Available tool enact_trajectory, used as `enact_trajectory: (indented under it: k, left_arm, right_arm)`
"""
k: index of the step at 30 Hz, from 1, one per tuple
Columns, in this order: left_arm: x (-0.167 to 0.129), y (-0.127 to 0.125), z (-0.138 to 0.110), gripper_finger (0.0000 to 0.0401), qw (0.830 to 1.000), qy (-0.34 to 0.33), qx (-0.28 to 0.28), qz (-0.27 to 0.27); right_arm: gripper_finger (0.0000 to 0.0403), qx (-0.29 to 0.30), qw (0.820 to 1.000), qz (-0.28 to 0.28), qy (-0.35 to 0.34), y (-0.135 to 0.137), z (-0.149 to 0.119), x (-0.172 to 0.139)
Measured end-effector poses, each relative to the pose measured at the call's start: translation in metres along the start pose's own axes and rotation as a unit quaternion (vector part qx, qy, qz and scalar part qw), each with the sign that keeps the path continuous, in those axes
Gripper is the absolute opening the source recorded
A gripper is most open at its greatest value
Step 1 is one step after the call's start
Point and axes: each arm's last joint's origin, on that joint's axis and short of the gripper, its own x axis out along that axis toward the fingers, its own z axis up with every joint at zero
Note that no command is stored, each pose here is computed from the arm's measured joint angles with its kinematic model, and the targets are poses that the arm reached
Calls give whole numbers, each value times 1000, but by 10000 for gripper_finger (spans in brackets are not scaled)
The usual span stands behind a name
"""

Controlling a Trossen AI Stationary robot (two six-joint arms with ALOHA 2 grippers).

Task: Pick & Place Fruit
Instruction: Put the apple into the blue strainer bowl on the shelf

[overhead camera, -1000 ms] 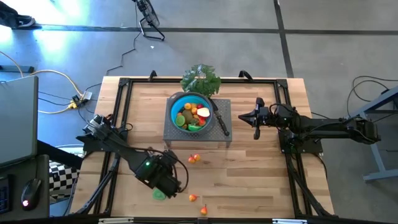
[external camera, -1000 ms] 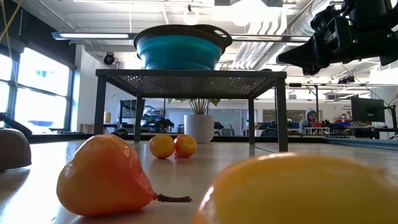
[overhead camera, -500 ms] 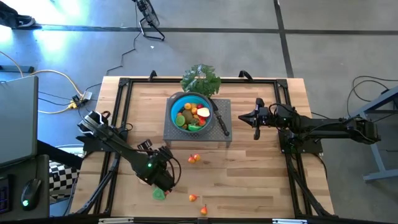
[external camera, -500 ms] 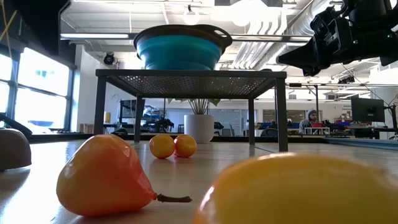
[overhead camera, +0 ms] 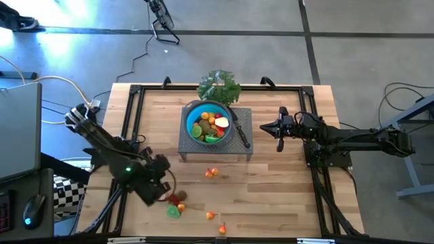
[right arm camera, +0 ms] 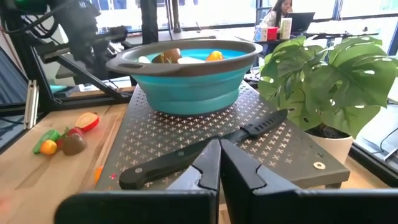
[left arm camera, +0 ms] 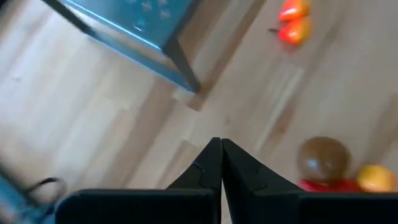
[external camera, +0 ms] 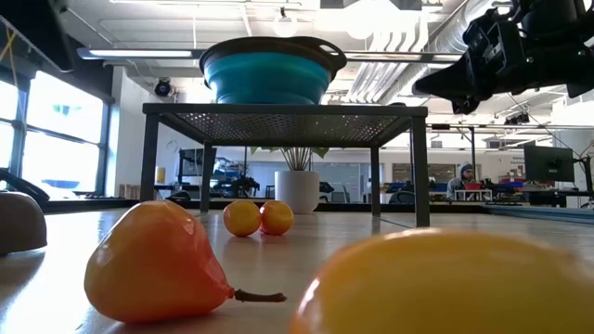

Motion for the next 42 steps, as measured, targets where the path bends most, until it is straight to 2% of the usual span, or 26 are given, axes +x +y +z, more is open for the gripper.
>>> enact_trajectory:
  k: [6, 11, 15, 26, 30, 35, 38, 42]
  left_arm:
    - [3, 4, -29, 0, 998, 2, -37, -50]
    - [1, 0, -45, 0, 988, 74, -110, -76]
    - [-4, -3, -55, 0, 979, 108, -146, -87]
    - [-6, -5, -57, 0, 977, 112, -153, -97]
    - [-5, -5, -57, 2, 983, 107, -110, -100]
    - [-5, -4, -57, 46, 987, 103, -63, -103]
    - [-5, -4, -57, 94, 989, 97, -21, -107]
    - [-6, -4, -56, 166, 990, 93, 6, -110]
  right_arm:
    - [2, 0, 1000, 1, -9, 0, 2, 0]
    - [2, 11, 1000, 1, -13, 0, 3, 0]
    - [2, 11, 1000, 1, -13, 0, 3, 0]
    - [2, 11, 1000, 1, -13, 0, 2, 0]
    - [2, 11, 1000, 1, -13, 0, 2, 0]
    - [2, 11, 1000, 1, -13, 0, 2, 0]
    - [2, 11, 1000, 1, -13, 0, 2, 0]
    - [2, 11, 1000, 1, -13, 0, 2, 0]
